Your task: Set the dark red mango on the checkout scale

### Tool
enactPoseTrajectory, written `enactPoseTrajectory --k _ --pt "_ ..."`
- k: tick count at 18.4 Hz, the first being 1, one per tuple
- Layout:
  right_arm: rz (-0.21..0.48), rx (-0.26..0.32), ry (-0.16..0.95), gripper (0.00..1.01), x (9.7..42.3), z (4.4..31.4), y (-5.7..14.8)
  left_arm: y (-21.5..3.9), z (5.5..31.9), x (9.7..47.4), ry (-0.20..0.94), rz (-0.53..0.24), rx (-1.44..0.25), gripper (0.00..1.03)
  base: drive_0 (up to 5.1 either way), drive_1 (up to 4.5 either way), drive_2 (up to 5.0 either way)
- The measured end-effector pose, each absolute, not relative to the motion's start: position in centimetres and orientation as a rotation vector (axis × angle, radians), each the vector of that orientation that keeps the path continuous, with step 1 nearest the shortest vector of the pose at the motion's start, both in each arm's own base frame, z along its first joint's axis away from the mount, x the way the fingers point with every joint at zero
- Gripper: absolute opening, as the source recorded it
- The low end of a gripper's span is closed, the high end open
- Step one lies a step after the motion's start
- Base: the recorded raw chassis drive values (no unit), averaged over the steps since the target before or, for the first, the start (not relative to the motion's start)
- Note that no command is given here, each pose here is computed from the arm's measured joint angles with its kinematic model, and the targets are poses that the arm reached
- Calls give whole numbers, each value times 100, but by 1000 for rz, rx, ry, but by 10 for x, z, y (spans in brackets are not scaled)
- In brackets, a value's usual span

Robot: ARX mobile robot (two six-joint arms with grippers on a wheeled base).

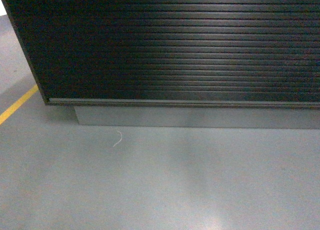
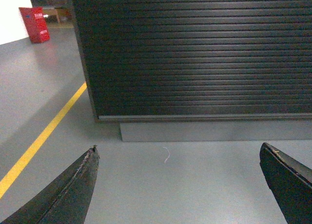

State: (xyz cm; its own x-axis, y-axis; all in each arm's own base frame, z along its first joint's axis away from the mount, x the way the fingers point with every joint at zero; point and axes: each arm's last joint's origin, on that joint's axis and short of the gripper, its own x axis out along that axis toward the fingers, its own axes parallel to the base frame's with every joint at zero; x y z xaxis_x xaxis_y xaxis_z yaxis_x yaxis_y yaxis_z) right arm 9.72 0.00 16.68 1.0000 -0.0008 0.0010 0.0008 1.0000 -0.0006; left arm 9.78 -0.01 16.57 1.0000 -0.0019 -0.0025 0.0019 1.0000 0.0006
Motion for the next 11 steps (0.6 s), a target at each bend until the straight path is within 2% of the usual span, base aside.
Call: enactPoseTrajectory --k 11 --pt "0 -1 -5 98 97 167 0 0 166 98 5 -1 1 98 -2 413 -418"
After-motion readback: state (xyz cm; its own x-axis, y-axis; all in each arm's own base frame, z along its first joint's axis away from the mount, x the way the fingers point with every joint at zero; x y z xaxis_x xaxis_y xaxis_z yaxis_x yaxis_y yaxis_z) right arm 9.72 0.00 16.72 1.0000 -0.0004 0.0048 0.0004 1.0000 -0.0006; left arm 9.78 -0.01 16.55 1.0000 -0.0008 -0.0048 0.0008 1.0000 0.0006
